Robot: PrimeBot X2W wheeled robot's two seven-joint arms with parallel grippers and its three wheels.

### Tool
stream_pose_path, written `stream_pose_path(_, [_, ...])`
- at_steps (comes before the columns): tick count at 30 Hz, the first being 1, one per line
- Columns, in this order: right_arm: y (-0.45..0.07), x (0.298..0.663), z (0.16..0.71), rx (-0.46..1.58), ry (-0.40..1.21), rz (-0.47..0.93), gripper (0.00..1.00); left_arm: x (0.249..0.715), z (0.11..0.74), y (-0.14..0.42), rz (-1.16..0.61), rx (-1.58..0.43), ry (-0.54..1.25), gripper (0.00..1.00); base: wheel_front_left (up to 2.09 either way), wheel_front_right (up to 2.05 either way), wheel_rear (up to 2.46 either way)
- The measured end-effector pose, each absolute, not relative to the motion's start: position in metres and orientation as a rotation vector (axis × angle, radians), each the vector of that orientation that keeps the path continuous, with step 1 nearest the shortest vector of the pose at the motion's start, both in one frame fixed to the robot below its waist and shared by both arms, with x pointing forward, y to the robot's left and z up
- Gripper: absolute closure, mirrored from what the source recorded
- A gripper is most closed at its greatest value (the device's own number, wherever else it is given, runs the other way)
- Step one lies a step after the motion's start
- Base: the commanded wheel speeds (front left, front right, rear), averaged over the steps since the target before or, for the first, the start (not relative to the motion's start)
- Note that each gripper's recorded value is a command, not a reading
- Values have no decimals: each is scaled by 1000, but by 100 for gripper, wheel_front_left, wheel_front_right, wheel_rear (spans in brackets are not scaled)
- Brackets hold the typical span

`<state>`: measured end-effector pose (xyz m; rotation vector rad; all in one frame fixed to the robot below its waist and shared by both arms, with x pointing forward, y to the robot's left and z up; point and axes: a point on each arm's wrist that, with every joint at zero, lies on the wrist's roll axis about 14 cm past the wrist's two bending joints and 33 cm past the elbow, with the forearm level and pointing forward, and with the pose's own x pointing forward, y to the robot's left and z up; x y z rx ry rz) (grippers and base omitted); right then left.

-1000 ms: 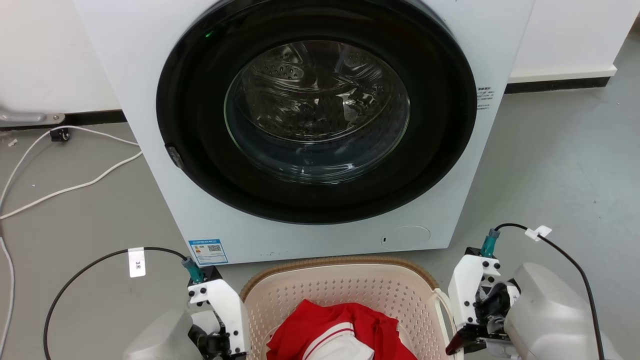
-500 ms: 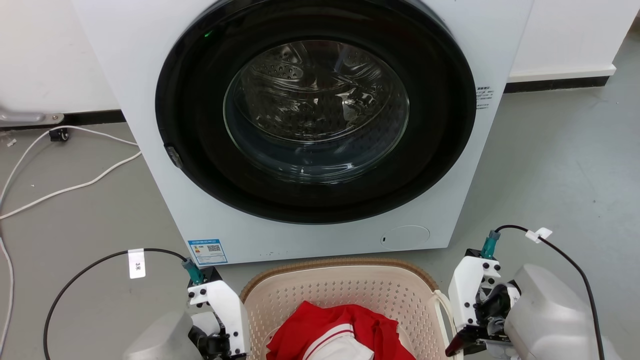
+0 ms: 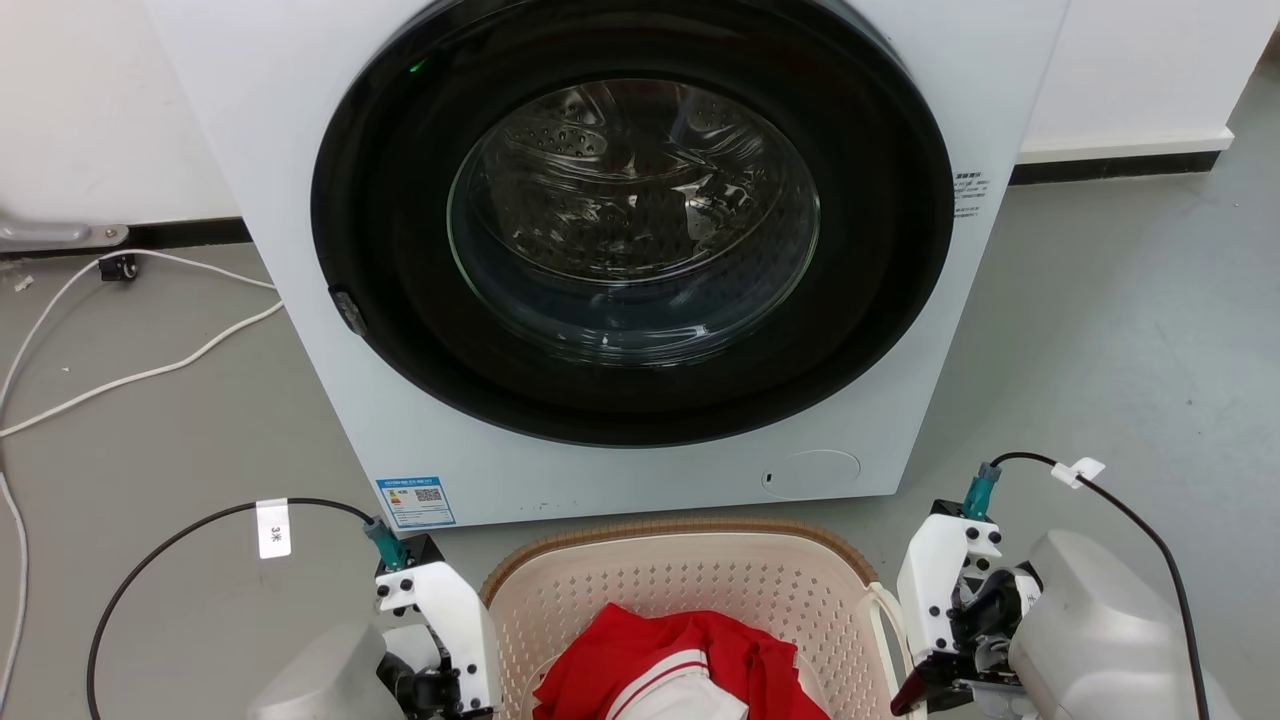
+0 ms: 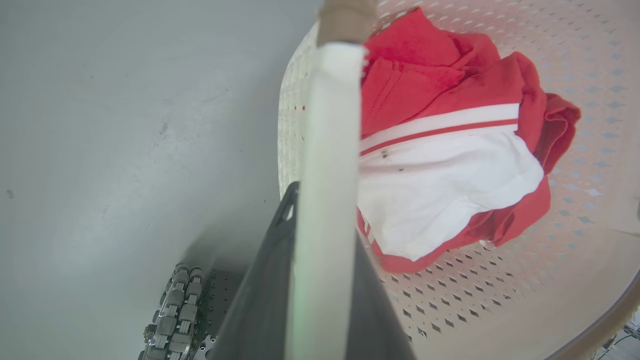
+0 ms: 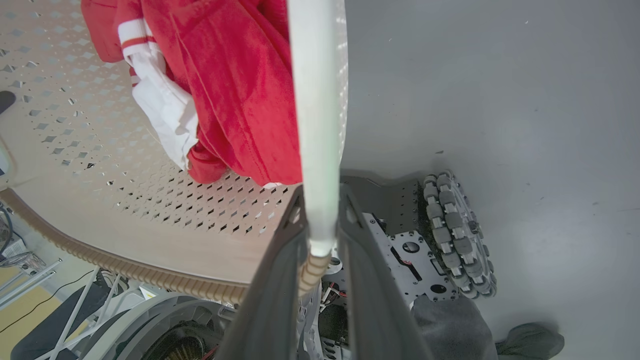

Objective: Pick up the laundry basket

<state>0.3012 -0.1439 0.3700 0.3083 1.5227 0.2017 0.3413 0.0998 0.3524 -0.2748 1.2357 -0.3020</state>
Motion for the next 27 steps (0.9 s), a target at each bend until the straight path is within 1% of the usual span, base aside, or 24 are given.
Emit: stream_pose_path(27, [-142,299,368,328,1530,204,100,340,350,100,-297,-282,1241,100,0,0,0])
